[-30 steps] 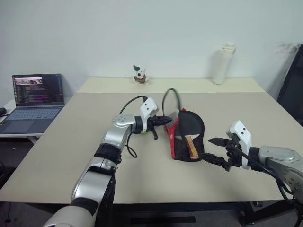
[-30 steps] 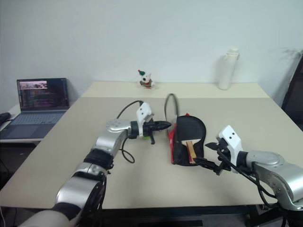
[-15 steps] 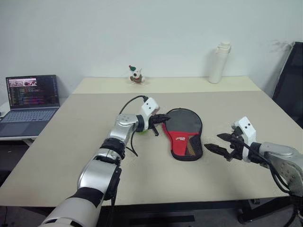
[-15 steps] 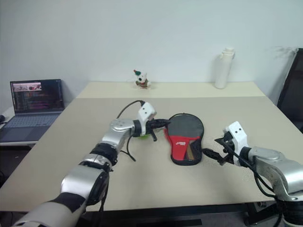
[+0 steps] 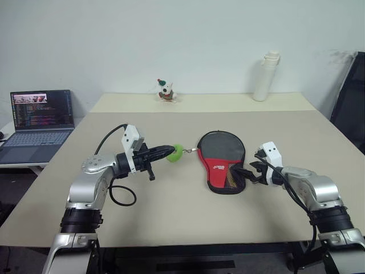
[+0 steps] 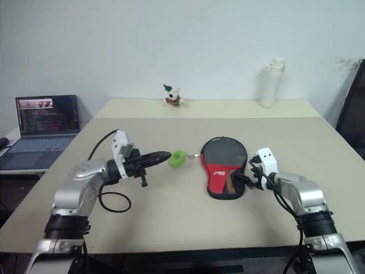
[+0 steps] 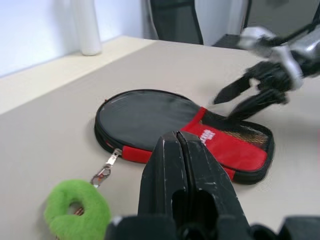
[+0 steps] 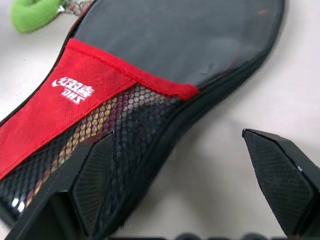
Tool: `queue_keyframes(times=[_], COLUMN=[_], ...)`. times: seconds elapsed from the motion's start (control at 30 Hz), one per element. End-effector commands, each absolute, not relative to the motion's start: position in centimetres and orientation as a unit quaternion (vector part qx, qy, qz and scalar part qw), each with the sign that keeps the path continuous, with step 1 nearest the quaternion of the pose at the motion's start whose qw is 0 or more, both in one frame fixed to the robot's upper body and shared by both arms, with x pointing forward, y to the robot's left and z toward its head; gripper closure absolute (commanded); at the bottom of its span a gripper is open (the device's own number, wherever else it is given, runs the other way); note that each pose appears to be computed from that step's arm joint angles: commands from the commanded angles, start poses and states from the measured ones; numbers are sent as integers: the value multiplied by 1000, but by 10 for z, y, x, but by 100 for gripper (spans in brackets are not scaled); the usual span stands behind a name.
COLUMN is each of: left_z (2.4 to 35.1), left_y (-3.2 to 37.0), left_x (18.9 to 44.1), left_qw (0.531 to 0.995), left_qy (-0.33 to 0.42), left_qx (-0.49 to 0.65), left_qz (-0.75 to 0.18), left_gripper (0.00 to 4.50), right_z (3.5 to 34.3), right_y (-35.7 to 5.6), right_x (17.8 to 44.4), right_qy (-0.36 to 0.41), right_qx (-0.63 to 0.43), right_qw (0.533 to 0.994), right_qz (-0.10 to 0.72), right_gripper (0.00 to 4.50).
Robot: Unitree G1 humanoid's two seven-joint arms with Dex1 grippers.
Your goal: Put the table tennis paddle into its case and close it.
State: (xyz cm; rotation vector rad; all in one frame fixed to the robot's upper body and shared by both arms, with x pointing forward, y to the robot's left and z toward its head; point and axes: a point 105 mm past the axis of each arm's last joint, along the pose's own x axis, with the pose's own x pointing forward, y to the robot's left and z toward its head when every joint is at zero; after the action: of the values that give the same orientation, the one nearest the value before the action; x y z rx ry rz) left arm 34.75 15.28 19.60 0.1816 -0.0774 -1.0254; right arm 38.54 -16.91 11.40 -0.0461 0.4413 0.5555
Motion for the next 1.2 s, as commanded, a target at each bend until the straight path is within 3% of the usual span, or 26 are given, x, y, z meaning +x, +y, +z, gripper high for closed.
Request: queue_keyframes(times=[0.03, 0.37, 0.83, 1.07, 1.2], left_z=[211, 212, 196, 167, 158], left_y=[154, 150, 157, 172, 177], left_x=[342, 341, 327, 287, 267], left_qw=[869, 867, 858, 812, 789], left_qy=[-58, -56, -18, 72, 105], left_qx=[96, 105, 117, 118, 122], left_qz=[-482, -483, -500, -567, -592], left_gripper=[445, 445, 450, 450, 450], right_z=[118, 98, 82, 99, 106], right_y=[-168, -152, -114, -92, -70], right_x=[392, 394, 393, 372, 347], right_qy=[206, 253, 294, 291, 291], right_qx=[-33, -50, -28, 13, 30], right_qw=[937, 912, 884, 865, 849], right_qz=[279, 319, 362, 409, 440], right_gripper=[0, 0, 440, 446, 446])
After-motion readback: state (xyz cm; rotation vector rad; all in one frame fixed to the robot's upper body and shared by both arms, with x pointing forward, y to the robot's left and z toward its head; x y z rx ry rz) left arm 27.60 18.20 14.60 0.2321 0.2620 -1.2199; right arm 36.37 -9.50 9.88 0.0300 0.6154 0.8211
